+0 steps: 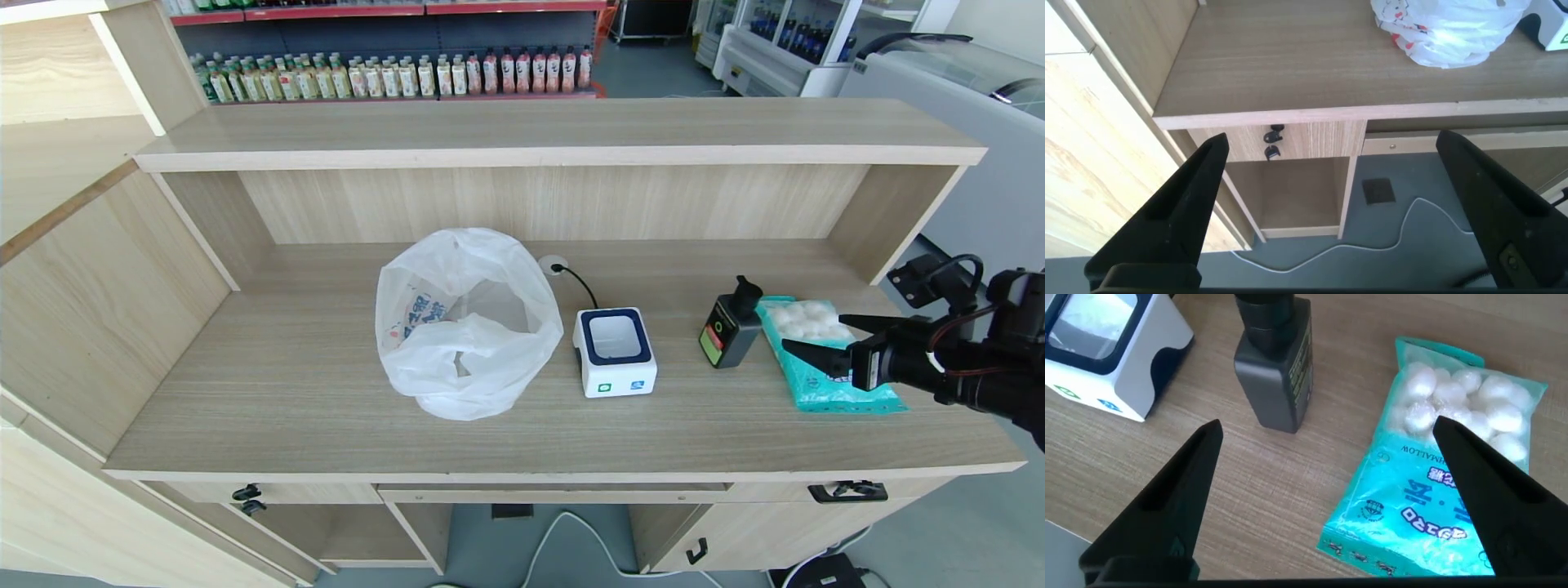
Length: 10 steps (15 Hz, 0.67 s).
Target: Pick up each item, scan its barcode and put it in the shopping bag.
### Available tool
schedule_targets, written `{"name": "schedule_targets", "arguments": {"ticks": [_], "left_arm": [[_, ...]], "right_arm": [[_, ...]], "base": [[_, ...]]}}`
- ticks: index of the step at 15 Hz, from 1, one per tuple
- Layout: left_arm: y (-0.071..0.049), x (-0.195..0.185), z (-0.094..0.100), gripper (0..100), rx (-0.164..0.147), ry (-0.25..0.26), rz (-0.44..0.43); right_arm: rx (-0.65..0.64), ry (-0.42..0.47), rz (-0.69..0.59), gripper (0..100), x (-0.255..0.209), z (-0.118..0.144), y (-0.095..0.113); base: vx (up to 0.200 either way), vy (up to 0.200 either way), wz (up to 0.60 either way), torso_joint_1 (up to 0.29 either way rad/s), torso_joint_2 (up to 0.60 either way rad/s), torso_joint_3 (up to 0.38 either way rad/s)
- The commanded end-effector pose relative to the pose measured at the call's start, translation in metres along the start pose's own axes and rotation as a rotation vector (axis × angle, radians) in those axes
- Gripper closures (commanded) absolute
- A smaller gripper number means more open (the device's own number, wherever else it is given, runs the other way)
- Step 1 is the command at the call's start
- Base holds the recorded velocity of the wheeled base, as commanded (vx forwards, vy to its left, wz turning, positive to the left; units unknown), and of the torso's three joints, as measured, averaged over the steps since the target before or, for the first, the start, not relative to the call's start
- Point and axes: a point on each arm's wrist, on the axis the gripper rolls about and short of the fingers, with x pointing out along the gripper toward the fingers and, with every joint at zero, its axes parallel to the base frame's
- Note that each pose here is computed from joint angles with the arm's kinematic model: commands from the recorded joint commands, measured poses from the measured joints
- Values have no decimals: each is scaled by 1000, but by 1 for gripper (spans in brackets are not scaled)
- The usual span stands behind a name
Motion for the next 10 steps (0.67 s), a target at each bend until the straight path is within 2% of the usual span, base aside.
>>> {"name": "schedule_targets", "arguments": {"ticks": [1,7,10], "left_arm": [[0,0,0,0,0,-1,-1],[0,0,0,0,0,-1,-1],[0,0,0,0,0,-1,-1]], "right_arm": [[3,12,31,0,14,-7,5],[-12,-10,39,0,37,-9,-5],[-31,-37,57,0,44,-8,-1]], "base": [[0,0,0,0,0,0],[0,0,0,0,0,0],[0,0,0,0,0,0]]}}
